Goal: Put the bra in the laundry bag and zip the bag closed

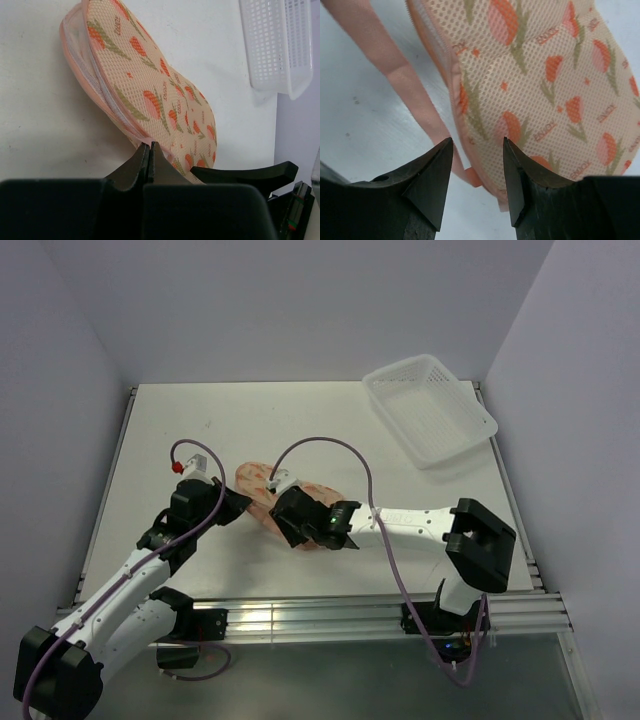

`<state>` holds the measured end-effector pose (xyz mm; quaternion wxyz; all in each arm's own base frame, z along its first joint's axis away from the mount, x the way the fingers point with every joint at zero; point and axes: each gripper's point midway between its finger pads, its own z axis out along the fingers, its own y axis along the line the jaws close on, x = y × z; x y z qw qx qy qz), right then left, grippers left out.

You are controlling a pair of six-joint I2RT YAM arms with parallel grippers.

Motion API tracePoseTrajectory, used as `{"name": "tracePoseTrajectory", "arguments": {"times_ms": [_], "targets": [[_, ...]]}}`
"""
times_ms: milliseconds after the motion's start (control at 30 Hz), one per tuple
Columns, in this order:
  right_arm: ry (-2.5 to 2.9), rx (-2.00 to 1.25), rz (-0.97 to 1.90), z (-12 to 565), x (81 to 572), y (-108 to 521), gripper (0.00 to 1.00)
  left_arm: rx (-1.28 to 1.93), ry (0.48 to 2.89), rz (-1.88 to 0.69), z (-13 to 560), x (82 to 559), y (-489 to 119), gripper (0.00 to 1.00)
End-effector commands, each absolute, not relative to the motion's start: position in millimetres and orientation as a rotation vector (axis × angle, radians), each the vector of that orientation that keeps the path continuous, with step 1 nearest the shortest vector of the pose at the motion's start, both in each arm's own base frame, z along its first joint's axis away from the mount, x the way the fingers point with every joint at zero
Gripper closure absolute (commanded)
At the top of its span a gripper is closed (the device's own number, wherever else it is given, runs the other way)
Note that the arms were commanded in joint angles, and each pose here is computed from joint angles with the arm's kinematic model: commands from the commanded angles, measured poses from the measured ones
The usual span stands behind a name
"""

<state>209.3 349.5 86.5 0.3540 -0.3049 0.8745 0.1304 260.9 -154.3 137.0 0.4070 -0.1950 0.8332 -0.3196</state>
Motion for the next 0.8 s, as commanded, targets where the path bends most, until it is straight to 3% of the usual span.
{"name": "tracePoseTrajectory", "arguments": {"times_ms": [0,167,267,300,333,600,633,667,767], "targets": [[2.204,-0.770,0.195,96,226,345,0.48,-0.471,2.025,-0.869,160,268,-160,1.00],[2.180,-0.787,0.085,90,231,343,0.48,-0.470,2.024,-0.864,161,268,-160,1.00],[2.152,-0.739,0.109,100,233,342,0.54,-0.466,2.025,-0.858,162,269,-159,1.00],[2.148,-0.735,0.116,100,231,341,0.64,-0.469,2.028,-0.846,160,269,-157,1.00],[2.138,-0.726,0.128,105,232,341,0.66,-0.465,2.029,-0.845,161,269,-158,1.00],[2.180,-0.818,0.135,83,225,349,0.58,-0.466,2.032,-0.844,159,269,-157,1.00],[2.175,-0.805,0.132,84,227,349,0.62,-0.465,2.034,-0.844,159,269,-158,1.00],[2.169,-0.792,0.137,87,227,349,0.81,-0.463,2.034,-0.843,159,269,-158,1.00],[2.135,-0.744,0.161,105,231,349,0.97,-0.461,2.040,-0.838,158,270,-158,1.00]]}}
